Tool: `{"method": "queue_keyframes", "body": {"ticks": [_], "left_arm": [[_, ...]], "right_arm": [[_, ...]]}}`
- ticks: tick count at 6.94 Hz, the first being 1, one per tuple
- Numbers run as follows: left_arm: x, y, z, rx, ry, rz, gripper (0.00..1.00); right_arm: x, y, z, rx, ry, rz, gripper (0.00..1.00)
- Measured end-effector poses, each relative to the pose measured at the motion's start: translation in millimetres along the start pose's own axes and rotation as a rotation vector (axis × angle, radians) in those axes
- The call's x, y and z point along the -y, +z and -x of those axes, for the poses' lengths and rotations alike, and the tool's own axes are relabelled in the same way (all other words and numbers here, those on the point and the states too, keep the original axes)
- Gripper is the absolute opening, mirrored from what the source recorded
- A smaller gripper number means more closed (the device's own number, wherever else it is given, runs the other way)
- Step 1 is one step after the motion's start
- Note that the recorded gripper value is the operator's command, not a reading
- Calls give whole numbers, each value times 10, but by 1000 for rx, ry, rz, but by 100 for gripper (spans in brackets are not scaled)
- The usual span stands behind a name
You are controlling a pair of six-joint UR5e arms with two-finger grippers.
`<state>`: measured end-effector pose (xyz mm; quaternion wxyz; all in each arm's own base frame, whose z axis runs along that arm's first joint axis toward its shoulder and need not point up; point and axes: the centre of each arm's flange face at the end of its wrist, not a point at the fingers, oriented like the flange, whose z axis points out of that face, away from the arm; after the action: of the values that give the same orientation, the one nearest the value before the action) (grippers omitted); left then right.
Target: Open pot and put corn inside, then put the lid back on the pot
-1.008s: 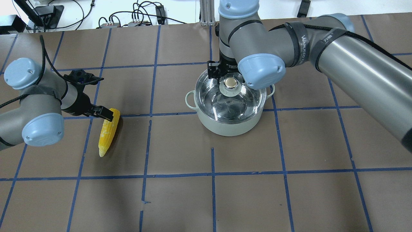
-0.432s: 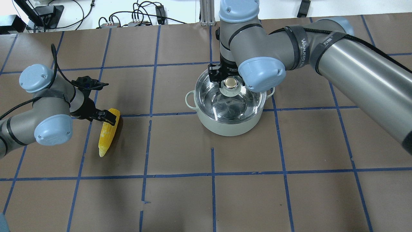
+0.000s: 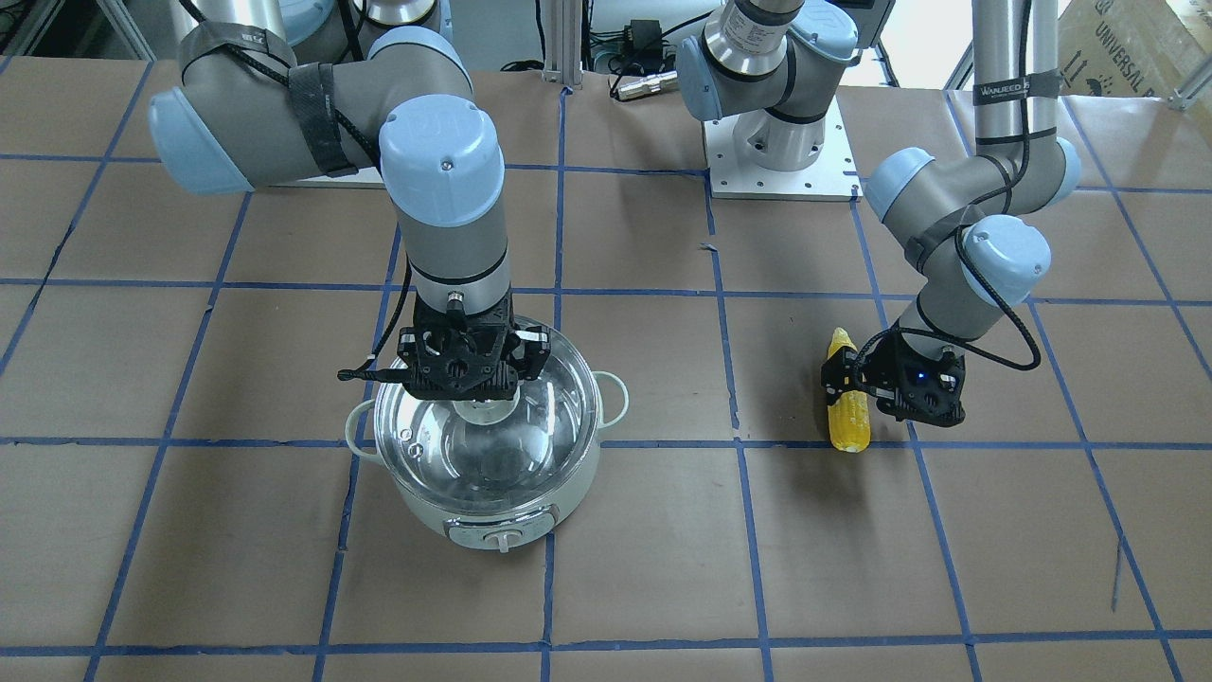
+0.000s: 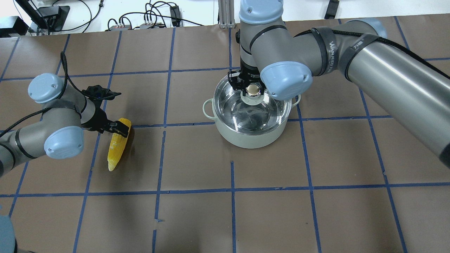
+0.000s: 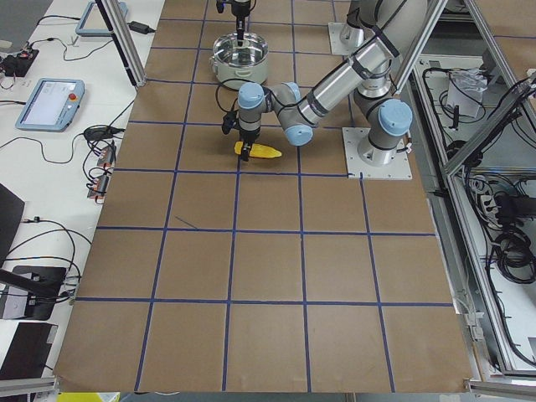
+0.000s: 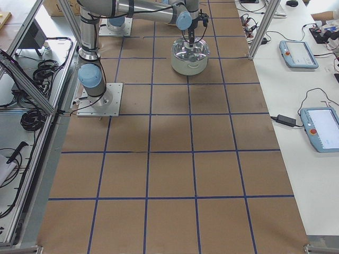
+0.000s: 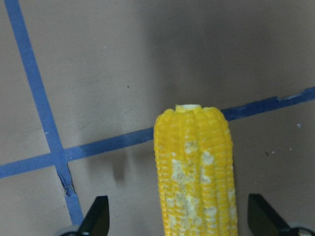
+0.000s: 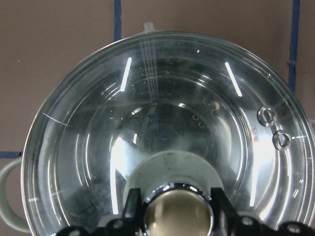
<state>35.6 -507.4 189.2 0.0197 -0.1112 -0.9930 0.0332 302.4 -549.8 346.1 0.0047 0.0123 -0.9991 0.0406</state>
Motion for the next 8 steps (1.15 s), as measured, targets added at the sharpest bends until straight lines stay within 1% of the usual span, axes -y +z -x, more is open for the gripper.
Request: {"method": "queue_keyframes", "body": {"ticks": [1,2,3,4,5,6,7,8], "left_arm": [[9,20,8,3,-1,-5,50],[15,17,12,7,-1,-8,34],[18,7,15,9,-2,-10,29],[19,5,15,10,-3,-11,21],[21,-4,13,12,-8,-12,18],[25,-43,16,27,-17,-13,18],[42,-114,14,51,-42,-15,18],[77,-211,-13,73,-85,-19,18]], "right_arm": [[0,-5,-1,-1,2,1,39],[5,-25,-1,-1,3,-1,40],[23,-98,0,0,4,-5,40],[60,-264,3,0,3,-7,40],[110,-532,-26,-3,-6,-2,41],[160,-850,-172,-8,-29,5,41],[198,-1111,-499,-13,-41,19,41],[170,-1357,-957,-17,-29,47,41]]}}
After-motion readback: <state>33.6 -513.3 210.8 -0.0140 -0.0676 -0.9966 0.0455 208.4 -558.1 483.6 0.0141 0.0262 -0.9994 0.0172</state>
